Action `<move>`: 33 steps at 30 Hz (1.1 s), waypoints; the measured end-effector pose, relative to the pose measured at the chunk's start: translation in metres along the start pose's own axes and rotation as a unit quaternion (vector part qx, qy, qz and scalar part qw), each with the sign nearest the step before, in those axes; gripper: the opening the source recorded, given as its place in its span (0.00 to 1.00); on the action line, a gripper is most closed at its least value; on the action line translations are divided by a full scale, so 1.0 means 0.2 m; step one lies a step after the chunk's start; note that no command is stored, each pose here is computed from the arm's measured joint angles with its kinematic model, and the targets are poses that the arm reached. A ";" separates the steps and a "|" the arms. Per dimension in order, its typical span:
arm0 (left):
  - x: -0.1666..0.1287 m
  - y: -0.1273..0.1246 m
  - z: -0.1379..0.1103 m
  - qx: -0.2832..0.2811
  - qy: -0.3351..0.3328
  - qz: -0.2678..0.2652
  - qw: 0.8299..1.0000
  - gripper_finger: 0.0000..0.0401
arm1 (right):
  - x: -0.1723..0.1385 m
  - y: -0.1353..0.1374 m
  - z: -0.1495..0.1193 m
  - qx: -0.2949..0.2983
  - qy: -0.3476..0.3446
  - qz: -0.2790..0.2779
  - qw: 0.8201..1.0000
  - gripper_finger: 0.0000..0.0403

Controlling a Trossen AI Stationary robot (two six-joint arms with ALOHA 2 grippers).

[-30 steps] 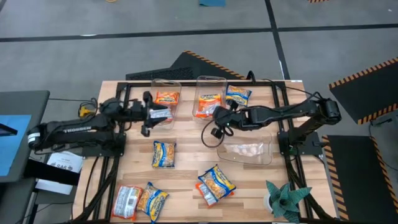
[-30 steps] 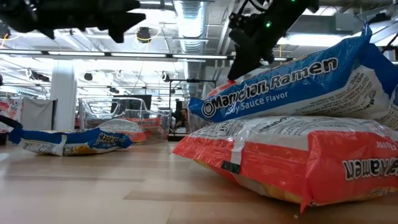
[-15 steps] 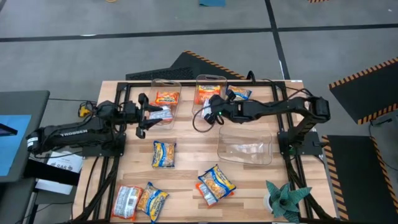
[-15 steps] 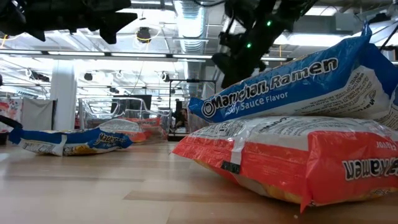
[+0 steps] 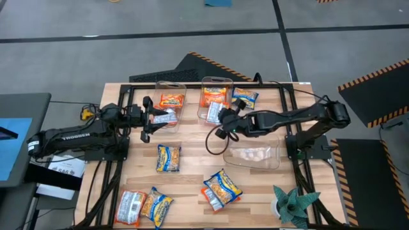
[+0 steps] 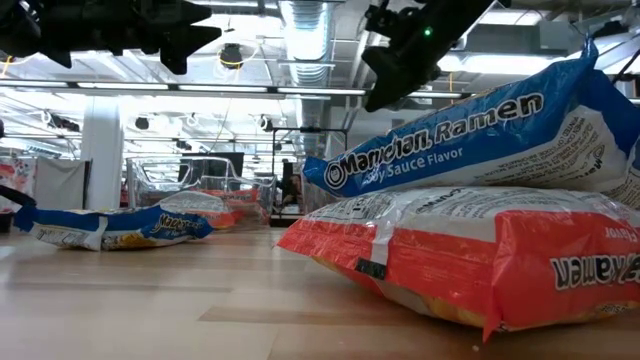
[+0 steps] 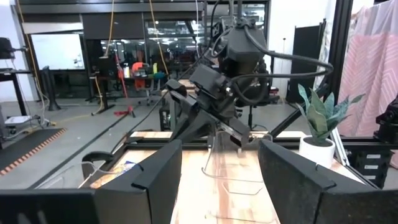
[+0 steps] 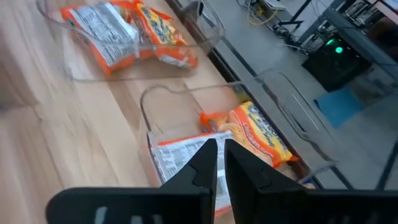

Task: Sort Maruchan noodles
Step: Put the blue bag into the right transparent bin

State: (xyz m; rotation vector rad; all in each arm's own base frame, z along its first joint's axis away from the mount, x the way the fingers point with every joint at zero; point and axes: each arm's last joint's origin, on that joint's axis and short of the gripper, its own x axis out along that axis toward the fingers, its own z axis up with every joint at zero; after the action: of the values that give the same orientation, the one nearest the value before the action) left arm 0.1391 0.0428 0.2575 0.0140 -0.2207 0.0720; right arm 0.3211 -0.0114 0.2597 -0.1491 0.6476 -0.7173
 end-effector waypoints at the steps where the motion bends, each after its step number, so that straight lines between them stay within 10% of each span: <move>1: 0.00 0.00 0.00 0.000 0.000 0.000 1.000 0.51 | 0.00 0.00 0.00 -0.003 0.001 -0.003 1.000 0.14; 10: 0.00 0.00 0.00 0.001 -0.001 0.006 1.000 0.51 | 0.02 -0.01 0.01 0.022 -0.003 0.008 1.000 0.14; 20: 0.00 0.01 -0.02 0.011 0.018 0.023 1.000 0.51 | 0.01 0.10 0.12 0.053 -0.090 0.325 0.940 0.20; 28: 0.07 -0.07 -0.06 -0.068 0.156 -0.137 0.976 0.51 | 0.03 0.15 0.07 0.012 -0.069 0.268 0.961 0.34; 33: 0.13 -0.17 -0.12 -0.036 0.304 -0.133 0.943 0.51 | 0.03 0.11 0.06 0.006 -0.058 0.228 0.972 0.38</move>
State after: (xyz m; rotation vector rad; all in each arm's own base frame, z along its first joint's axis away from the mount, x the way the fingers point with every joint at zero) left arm 0.1729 0.0107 0.2395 -0.0504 0.3997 -0.2016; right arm 0.3454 0.0002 0.2589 -0.0273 0.5378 -0.2666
